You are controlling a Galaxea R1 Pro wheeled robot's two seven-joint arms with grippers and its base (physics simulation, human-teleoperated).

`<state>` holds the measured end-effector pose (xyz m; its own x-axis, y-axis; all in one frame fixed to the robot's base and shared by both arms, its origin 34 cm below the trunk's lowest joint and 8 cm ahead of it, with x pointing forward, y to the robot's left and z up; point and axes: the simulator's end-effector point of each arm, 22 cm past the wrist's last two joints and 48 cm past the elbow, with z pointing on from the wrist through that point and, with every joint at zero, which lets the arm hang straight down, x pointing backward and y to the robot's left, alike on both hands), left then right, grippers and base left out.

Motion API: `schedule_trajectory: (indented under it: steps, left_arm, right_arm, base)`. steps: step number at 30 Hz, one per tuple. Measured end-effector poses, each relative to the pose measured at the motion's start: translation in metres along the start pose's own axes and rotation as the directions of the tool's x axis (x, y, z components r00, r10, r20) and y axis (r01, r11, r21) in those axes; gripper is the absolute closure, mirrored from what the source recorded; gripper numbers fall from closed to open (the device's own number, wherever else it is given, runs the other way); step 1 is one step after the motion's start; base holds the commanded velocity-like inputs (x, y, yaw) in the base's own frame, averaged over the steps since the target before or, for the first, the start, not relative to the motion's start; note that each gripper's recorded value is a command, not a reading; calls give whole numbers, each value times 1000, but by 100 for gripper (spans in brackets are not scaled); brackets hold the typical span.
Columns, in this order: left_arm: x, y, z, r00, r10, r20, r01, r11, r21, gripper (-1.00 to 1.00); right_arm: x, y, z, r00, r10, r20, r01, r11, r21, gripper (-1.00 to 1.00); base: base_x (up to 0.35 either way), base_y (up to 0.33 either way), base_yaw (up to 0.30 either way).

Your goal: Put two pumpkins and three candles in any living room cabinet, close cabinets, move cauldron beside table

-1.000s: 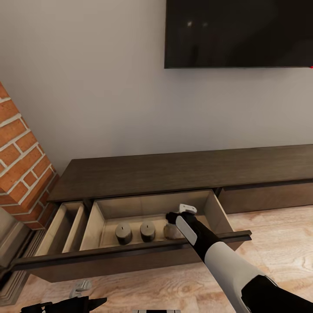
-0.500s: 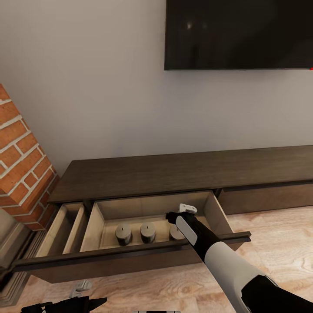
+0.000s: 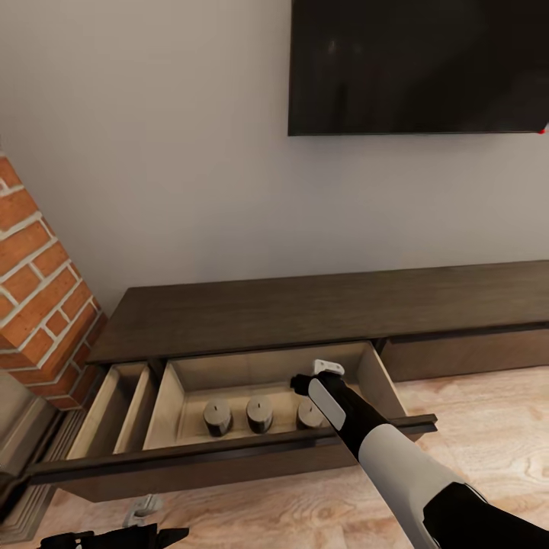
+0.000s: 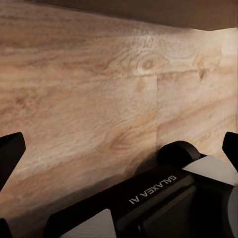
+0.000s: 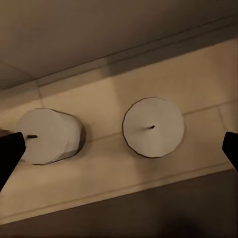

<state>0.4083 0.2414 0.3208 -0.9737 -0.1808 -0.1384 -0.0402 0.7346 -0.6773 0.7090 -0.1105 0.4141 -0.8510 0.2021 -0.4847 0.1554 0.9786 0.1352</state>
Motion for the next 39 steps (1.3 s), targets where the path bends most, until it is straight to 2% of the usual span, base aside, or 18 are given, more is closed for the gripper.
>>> schedule_trajectory:
  steps: [7,14,26,39]
  left_arm:
    - [-4,-11,-9,1000,0,-5,0,1000,-1,-100]
    - [-9,-21,-19,1000,1,-6,-1,1000,-4,-100]
    - [-18,-38,-37,1000,-2,-3,2,1000,-4,-100]
    - [-28,-56,-57,1000,-3,-1,3,1000,-4,-100]
  right_arm:
    - [-8,3,-11,1000,-2,-10,2,1000,-1,-100]
    - [-9,5,-23,998,-25,-52,25,1000,-2,-100]
    - [-22,11,-43,997,-28,-75,27,1000,-8,-100]
    - [-18,18,-67,983,-66,-169,63,998,-23,-100]
  base:
    - [-122,0,0]
    - [-8,0,0]
    - [0,0,0]
    - [0,0,0]
